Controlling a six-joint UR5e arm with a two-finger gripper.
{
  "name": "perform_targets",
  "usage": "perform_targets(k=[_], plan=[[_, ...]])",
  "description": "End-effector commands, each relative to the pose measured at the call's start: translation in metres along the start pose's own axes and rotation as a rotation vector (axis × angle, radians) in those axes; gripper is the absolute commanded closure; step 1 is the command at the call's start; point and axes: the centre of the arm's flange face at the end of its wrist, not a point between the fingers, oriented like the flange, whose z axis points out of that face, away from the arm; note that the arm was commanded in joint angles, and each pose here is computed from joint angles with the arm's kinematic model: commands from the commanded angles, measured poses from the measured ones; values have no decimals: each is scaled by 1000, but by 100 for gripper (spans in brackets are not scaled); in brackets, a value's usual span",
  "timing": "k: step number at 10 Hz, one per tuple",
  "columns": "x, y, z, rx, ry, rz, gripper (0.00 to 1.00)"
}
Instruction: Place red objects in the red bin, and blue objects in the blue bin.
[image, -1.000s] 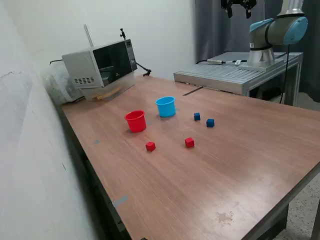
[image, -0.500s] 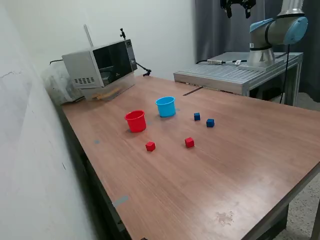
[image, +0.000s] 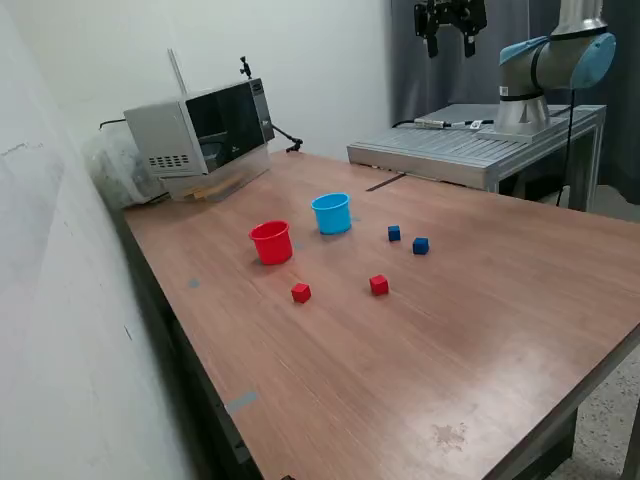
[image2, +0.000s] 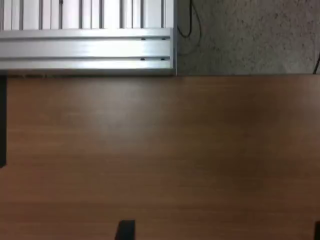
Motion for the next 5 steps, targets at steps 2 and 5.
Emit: perform_targets(k=[2, 5], plan=[[9, 81, 30, -118, 7, -42, 0], [25, 126, 77, -128, 39, -203, 0]])
